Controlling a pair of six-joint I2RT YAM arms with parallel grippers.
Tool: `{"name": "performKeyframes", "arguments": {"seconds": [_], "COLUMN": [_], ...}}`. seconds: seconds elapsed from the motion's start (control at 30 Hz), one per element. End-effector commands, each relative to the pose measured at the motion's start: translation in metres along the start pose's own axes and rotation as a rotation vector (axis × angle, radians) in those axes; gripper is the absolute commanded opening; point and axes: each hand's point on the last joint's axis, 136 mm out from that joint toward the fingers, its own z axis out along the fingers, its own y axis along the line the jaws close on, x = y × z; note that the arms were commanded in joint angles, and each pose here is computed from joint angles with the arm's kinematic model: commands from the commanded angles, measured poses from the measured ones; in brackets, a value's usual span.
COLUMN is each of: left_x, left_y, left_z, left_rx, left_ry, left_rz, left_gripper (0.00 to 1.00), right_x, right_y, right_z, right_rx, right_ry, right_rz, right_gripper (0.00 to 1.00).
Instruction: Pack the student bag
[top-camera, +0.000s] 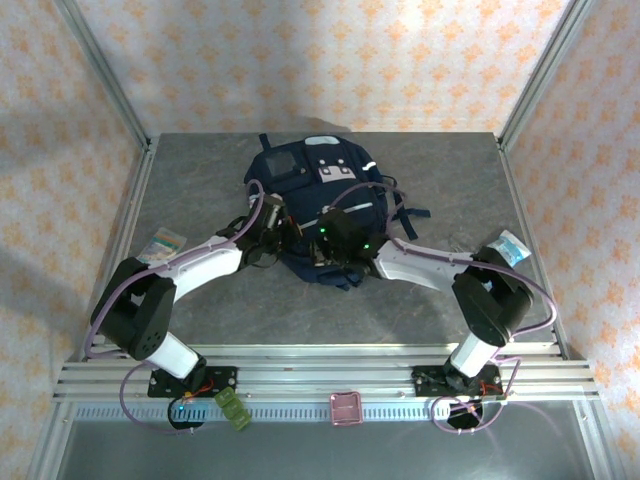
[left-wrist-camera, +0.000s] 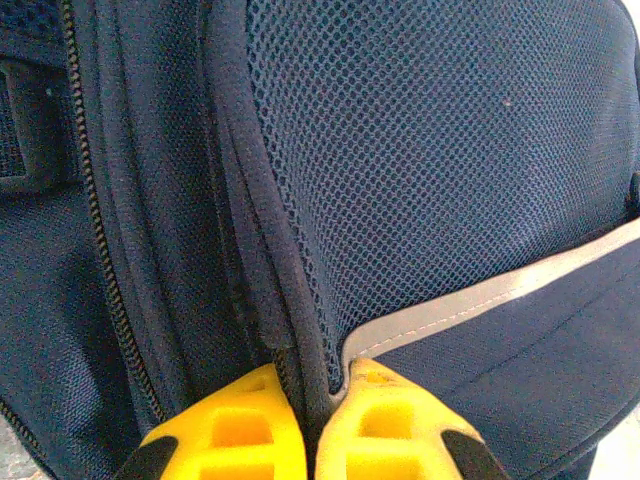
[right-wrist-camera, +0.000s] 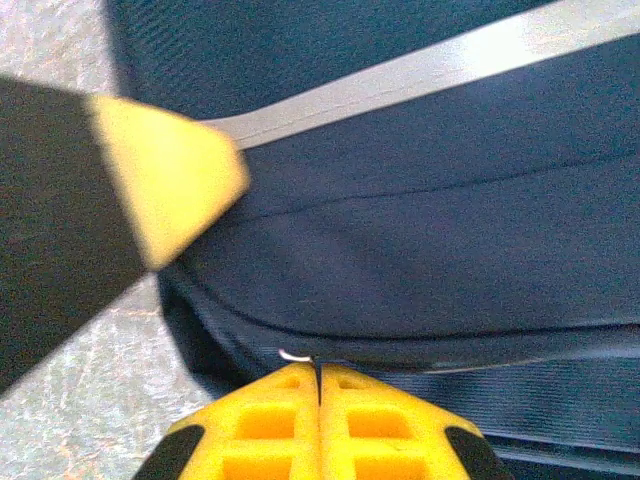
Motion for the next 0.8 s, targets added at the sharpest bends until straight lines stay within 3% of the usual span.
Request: {"name": "performKeyframes", "arguments": {"seconds": [0.0,0.13,0.27,0.4,0.6,0.63,0.73,0.77], "left_x": [-0.035,-0.038,-0.041,-0.061,-0.119,-0.128,-0.139,-0.137], "left_y": [0.005,0.006,0.0,-0.005,0.0,0.001,-0.003,-0.005], "left_z": [-0.015,-0.019,-0.016,-0.015,-0.025,-0.028,-0.037,-0.039], "left_rx": [-0.026,-0.027,-0.012,-0.033,-0.073,-0.082,-0.077,-0.064], "left_ry": [-0.107,-0.11,-0.098,-0.119,-0.218,-0.238,-0.259,-0.256], "left_rz": [0.016,0.036,0.071,0.109,0.106,0.1,0.088,0.077], "left_gripper": [0.0,0.0,0.0,0.0,0.0,0.07,0.42,0.49], "right_x": [-0.012,-0.016,-0.015,-0.006,0.007,0.006,-0.002,-0.006], "right_y": [-0.058,-0.108,-0.117,-0.096,-0.029,-0.017,0.009,0.015], "right_z": [-0.016,-0.027,-0.033,-0.033,-0.029,-0.027,-0.017,-0.013], "right_rx": [0.127,0.235,0.261,0.212,0.041,0.003,-0.088,-0.108], "right_ry": [-0.045,-0.072,-0.086,-0.06,-0.036,-0.035,-0.044,-0.049], "right_rz": [0.052,0.09,0.093,0.067,0.026,0.029,0.053,0.061], "right_gripper": [0.0,0.0,0.0,0.0,0.0,0.0,0.0,0.0]}}
